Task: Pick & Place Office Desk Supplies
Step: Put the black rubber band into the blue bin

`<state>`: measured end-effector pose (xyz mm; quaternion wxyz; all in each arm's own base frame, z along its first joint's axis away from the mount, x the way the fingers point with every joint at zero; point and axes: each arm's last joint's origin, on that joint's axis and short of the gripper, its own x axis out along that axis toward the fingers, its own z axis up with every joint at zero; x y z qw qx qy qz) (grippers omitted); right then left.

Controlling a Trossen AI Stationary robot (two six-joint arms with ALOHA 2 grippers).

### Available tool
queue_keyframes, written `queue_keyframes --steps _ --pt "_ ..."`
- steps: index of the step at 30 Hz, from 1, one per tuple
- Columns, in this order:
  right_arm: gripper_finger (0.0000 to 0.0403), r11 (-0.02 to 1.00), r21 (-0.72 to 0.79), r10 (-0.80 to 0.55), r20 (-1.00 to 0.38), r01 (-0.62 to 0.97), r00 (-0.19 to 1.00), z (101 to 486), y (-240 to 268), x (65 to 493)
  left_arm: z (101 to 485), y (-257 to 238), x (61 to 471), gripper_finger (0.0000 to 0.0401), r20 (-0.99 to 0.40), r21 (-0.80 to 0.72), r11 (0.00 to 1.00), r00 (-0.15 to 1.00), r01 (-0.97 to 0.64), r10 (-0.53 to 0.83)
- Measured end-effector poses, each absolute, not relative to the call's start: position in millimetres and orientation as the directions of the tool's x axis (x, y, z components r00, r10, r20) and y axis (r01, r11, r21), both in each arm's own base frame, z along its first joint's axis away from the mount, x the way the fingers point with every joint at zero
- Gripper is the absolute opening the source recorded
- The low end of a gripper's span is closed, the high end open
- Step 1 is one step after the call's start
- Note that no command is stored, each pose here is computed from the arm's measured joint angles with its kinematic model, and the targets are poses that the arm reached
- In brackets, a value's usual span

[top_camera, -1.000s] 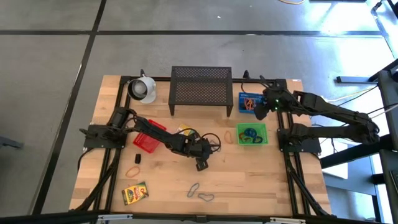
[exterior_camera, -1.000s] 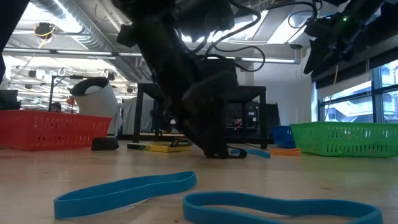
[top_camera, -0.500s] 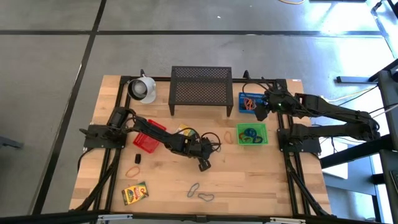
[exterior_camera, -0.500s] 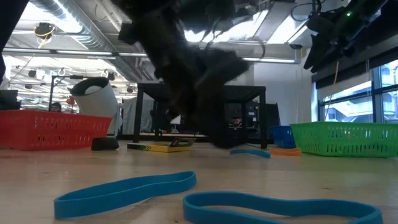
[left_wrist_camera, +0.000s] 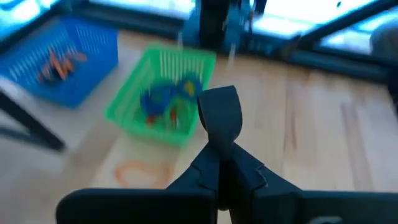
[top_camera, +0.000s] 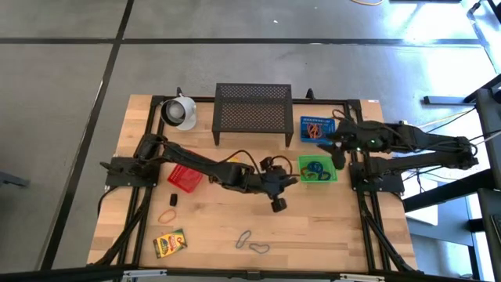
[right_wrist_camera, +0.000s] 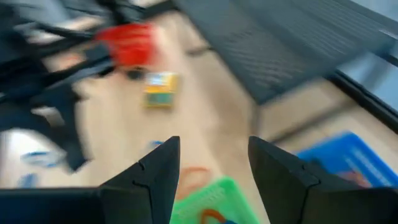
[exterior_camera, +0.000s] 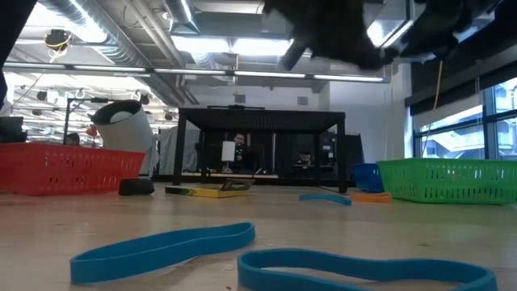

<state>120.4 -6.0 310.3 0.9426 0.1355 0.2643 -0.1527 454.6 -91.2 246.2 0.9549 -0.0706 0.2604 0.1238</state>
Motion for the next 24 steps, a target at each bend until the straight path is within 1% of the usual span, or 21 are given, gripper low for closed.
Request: queue_keyframes --steps 3,5,8,10,14,17,22,24 --pt "0.0191 0.959 0.191 -0.095 -0.485 0.211 0.870 316.6 1.7 118.6 264.5 -91.7 459.0 0.0004 -0.470 -0.054 0.963 0.858 -0.265 0.209" --pt "0.0191 0.978 0.192 0.016 -0.453 0.080 0.891 320.1 7.0 118.2 273.0 -91.8 460.6 0.0004 -0.446 -0.037 0.963 0.867 -0.267 0.223" --pt "0.0191 0.972 0.200 0.200 -0.424 -0.124 0.883 322.8 14.7 118.6 285.9 -92.1 462.9 0.0004 -0.414 -0.015 0.967 0.882 -0.255 0.226" --pt "0.0191 0.959 0.201 0.268 -0.413 -0.200 0.871 323.6 18.5 122.4 295.1 -91.1 464.4 0.0004 -0.387 -0.001 0.969 0.894 -0.245 0.226" --pt "0.0192 0.958 0.178 0.281 -0.422 -0.225 0.862 321.8 22.5 132.6 302.4 -86.7 467.5 0.0004 -0.332 0.020 0.971 0.915 -0.238 0.231" --pt "0.0200 0.958 0.172 0.281 -0.413 -0.228 0.867 321.7 24.5 140.8 306.2 -86.0 469.0 0.0004 -0.296 0.021 0.972 0.927 -0.234 0.230" --pt "0.0236 0.961 0.137 0.277 -0.387 -0.242 0.879 322.3 26.3 153.6 306.2 -86.3 469.1 0.0004 -0.294 0.023 0.973 0.928 -0.231 0.227" --pt "0.0252 0.967 0.112 0.256 -0.394 -0.231 0.883 320.8 26.4 158.1 306.4 -86.1 469.3 0.0004 -0.291 0.033 0.973 0.929 -0.227 0.227"
